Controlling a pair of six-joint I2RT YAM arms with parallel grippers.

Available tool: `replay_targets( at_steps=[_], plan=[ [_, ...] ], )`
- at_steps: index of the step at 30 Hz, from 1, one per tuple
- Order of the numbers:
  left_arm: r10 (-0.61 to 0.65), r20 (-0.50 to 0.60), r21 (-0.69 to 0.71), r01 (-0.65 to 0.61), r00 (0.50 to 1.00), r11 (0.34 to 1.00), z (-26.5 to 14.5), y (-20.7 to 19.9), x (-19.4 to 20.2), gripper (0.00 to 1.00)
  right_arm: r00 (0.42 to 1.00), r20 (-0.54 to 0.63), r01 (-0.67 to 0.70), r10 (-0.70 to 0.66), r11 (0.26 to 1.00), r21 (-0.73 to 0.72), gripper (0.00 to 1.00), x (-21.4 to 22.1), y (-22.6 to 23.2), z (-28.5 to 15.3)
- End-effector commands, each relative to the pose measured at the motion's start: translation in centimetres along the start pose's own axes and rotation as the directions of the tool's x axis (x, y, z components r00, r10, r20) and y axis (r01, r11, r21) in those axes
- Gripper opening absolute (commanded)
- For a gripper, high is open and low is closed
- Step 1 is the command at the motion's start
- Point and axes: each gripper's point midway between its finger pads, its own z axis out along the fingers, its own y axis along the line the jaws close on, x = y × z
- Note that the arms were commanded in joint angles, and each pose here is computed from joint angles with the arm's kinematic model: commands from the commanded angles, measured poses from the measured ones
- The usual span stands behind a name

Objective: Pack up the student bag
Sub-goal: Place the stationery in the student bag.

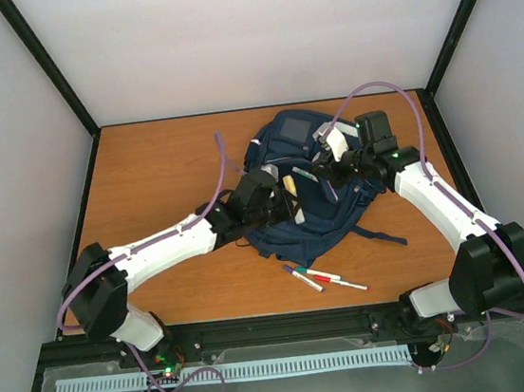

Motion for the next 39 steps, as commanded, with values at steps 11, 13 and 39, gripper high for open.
replay_targets(
  at_steps=[11, 13, 39],
  plan=[
    [-0.38, 0.159, 0.104, 0.367, 0.911, 0.924, 2.6, -1.3, -4.9, 0.22, 0.998, 0.062, 0.012, -0.014, 0.999, 0.031, 0.03, -1.1, -1.4, -1.1],
    [-0.44, 0.171, 0.12, 0.425, 0.882, 0.897, 3.1, -0.9, -5.2, 0.22, 0.998, 0.061, 0.009, -0.011, 1.0, 0.028, 0.03, -1.1, -1.4, -1.1],
    [-0.137, 0.094, 0.195, 0.117, 0.986, 0.974, 1.7, -5.8, -4.2, 0.53, 0.998, 0.059, 0.0, -0.002, 1.0, 0.023, 0.03, -0.8, -1.8, -1.2]
  ],
)
